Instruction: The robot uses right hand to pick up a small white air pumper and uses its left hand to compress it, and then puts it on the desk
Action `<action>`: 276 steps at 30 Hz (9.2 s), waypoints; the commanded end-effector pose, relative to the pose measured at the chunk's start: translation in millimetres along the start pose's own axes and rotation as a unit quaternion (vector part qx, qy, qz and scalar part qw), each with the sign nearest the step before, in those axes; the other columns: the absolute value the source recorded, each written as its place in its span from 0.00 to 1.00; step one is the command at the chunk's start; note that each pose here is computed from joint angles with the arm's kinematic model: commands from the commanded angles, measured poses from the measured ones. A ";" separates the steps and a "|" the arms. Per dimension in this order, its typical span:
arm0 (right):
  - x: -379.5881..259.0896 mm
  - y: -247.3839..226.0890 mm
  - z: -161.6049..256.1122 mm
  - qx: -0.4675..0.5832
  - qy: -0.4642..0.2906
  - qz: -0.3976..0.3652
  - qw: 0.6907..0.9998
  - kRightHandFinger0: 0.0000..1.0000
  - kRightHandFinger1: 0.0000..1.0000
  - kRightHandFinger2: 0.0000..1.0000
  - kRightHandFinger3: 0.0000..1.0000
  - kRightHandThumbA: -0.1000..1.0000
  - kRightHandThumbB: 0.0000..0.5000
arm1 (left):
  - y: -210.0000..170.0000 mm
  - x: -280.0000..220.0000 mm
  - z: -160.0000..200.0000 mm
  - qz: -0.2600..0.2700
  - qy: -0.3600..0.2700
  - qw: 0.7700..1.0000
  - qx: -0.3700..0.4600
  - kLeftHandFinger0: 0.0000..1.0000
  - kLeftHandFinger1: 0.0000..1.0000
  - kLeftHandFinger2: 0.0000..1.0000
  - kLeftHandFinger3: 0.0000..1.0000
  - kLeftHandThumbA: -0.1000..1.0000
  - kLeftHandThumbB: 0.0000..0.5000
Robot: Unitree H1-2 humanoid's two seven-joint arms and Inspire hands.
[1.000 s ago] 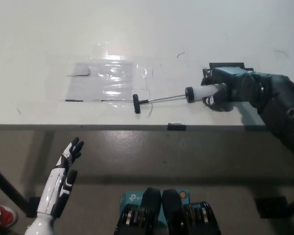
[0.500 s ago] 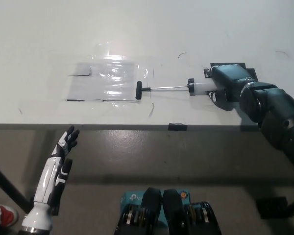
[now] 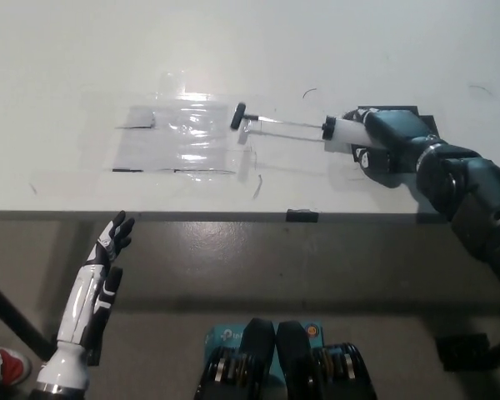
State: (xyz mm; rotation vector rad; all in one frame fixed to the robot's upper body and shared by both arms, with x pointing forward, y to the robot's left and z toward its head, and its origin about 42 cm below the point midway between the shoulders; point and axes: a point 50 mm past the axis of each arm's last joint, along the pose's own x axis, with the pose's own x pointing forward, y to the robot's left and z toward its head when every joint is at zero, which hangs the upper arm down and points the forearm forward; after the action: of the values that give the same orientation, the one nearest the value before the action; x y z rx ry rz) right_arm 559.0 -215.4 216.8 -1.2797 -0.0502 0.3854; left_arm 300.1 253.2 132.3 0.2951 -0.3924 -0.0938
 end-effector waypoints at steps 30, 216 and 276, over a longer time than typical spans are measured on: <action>-25.1 -92.7 20.6 0.091 -0.018 0.149 0.984 0.15 0.61 0.90 1.00 0.00 0.27 | 29.7 50.7 56.2 0.033 -0.093 0.995 -0.034 1.00 1.00 1.00 1.00 1.00 0.44; -22.3 -128.4 50.8 -0.039 -0.012 0.021 0.999 0.19 0.69 0.95 0.98 0.00 0.33 | -4.2 6.2 48.9 0.001 -0.006 0.994 -0.112 1.00 1.00 1.00 1.00 1.00 0.51; -304.8 65.3 67.7 0.386 -0.213 -0.278 0.854 1.00 1.00 1.00 1.00 1.00 0.42 | 9.6 -32.5 5.0 0.051 0.058 0.990 -0.121 1.00 1.00 1.00 1.00 1.00 0.52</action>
State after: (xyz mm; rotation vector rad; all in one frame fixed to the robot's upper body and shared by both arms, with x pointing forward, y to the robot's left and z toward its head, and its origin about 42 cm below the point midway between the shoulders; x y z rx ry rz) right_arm 311.0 -206.0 186.3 -0.6694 -0.2231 0.5301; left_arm 268.8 246.6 117.6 0.0273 -0.1650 -0.0875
